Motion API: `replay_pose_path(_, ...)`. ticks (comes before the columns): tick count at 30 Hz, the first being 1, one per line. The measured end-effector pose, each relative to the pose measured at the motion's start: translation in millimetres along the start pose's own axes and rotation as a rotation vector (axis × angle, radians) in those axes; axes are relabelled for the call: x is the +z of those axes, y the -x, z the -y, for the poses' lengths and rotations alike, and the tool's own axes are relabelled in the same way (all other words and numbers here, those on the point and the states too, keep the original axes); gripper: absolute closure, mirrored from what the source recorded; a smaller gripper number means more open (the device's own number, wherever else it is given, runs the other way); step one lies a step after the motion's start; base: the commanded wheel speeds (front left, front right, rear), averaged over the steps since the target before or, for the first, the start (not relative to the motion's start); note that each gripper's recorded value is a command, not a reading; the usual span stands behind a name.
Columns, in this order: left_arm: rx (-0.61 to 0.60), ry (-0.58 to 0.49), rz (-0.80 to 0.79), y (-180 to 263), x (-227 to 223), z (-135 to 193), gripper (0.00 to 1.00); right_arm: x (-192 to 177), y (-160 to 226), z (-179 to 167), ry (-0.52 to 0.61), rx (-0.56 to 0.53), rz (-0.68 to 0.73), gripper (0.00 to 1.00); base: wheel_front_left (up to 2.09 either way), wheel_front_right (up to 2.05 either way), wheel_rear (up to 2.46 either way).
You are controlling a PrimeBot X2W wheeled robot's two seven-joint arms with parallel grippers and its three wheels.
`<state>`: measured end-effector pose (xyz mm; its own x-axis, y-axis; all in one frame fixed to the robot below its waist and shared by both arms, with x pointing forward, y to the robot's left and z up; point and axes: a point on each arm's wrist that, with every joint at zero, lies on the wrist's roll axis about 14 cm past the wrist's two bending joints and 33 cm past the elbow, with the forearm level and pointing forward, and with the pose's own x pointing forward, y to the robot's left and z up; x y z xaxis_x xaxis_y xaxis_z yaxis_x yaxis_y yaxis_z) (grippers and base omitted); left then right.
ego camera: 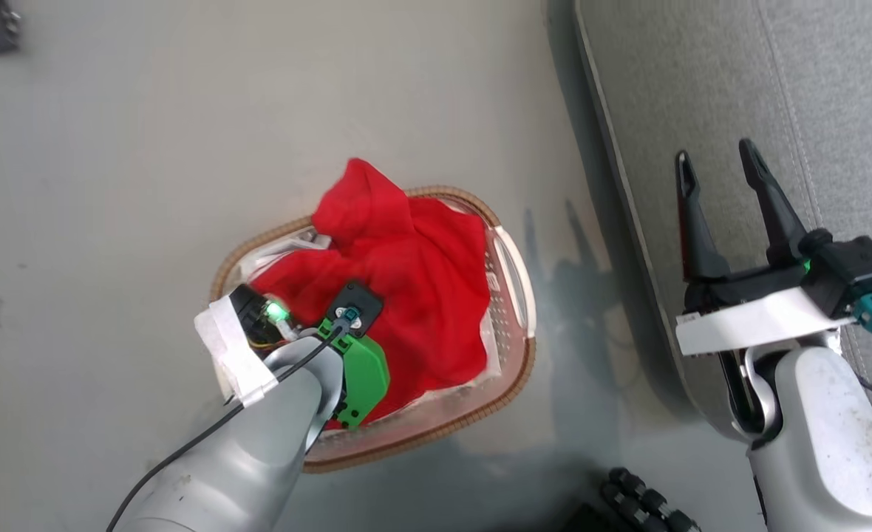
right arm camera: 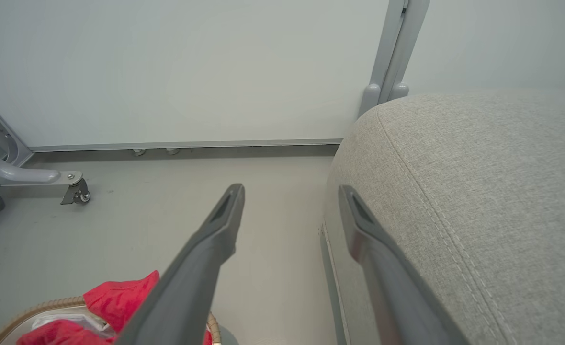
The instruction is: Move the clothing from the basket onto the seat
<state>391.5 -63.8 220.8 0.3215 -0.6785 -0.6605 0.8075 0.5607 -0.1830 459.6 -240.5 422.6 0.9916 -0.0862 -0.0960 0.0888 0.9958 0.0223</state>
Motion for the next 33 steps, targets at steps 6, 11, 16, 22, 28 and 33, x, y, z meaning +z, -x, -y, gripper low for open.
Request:
replay_pose_path(6,0.046,-0.062,0.184,28.2,62.9,-7.6,1.0,16.3,16.9,-7.7,0.015,0.019,0.025,0.0,0.0,0.0,0.0)
replay_pose_path(11,0.093,-0.159,0.315,62.3,116.8,-12.6,1.0,31.3,35.3,-14.8,0.015,0.037,0.051,0.0,0.0,0.0,0.0)
replay_pose_path(16,0.146,-0.273,0.443,105.2,170.0,-16.5,1.0,47.0,54.3,-24.3,0.007,0.064,0.086,0.0,0.0,0.0,0.0)
replay_pose_path(22,0.238,-0.415,0.6,171.6,245.1,-21.3,1.0,74.8,73.1,-39.4,0.0,0.109,0.162,0.0,0.0,0.0,0.0)
replay_pose_path(28,0.32,-0.516,0.706,232.0,305.0,-14.7,1.0,98.0,88.4,-50.0,-0.005,0.143,0.23,0.0,0.0,0.0,0.0)
replay_pose_path(33,0.378,-0.579,0.783,270.1,345.9,-7.1,1.0,109.8,95.7,-61.1,0.0,0.178,0.266,0.0,0.0,0.0,0.0)
